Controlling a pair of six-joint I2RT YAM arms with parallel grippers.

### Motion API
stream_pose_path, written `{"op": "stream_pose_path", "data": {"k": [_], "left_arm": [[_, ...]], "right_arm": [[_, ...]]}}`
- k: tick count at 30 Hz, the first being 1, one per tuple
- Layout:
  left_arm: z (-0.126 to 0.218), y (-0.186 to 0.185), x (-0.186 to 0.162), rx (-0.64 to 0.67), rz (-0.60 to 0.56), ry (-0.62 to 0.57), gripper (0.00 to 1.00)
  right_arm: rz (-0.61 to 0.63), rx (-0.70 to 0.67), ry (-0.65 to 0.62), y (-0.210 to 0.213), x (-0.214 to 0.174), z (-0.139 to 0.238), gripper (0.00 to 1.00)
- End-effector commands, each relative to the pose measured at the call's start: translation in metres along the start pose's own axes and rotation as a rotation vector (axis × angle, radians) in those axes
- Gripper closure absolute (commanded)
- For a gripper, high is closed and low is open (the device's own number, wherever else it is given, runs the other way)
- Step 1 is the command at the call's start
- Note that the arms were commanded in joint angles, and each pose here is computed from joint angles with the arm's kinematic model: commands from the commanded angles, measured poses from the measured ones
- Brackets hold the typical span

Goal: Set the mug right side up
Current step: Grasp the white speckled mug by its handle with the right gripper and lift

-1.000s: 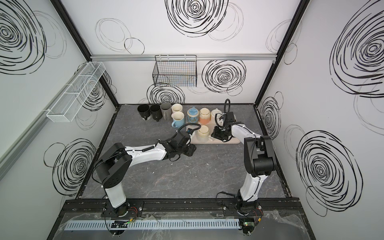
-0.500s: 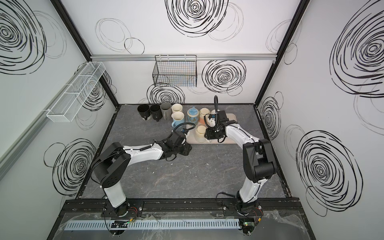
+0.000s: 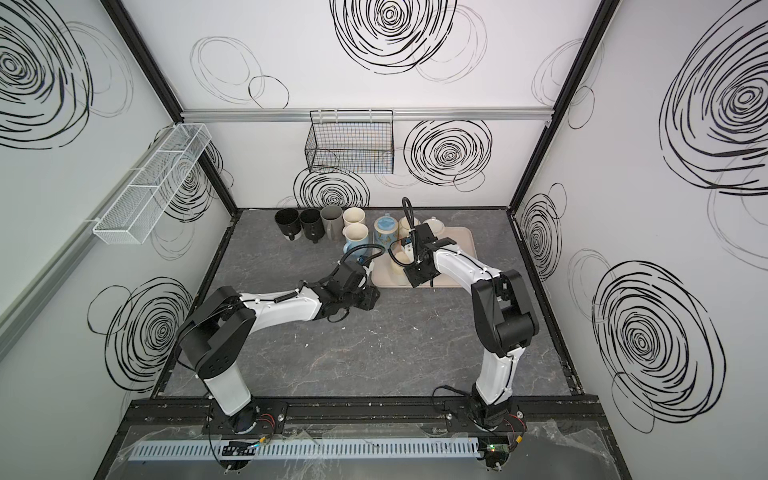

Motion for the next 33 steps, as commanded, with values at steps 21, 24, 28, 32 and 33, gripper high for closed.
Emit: {"op": "stream_pose_path", "data": {"k": [21,24,28,32,33], "left_arm": [[0.039,0.017,0.006,0.011,0.075,-0.100,0.49],[0.043,0.019,0.013,-0.001,0.094,-0.126,0.49],[0.050,0.022,0.020,-0.017,0.137,-0.183,0.49],[0.054,0.025,0.018,-0.056,0.201,-0.235,0.49],[0.055,0.026,0.017,-0.067,0.215,-0.244,0.49]], "right_arm": [[0.028,-0.063,-0.126,0.020,0.025,0.010,1.00],[-0.035,0.016,-0.217,0.024,0.025,0.024,1.00],[-0.130,0.127,-0.319,0.030,0.025,0.039,1.00],[-0.228,0.236,-0.381,0.032,0.025,0.047,1.00],[-0.257,0.261,-0.392,0.031,0.024,0.048,1.00]]}}
Point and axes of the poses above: each gripper's point midway between its finger pads, its own z axis back along the fingers, its own y axis along the line the jaws close on, x = y × z, the point moved 8 cm from there along z, back along the fingers, and after that the axes turned 14 degrees about -z, right-handed, at the moved point
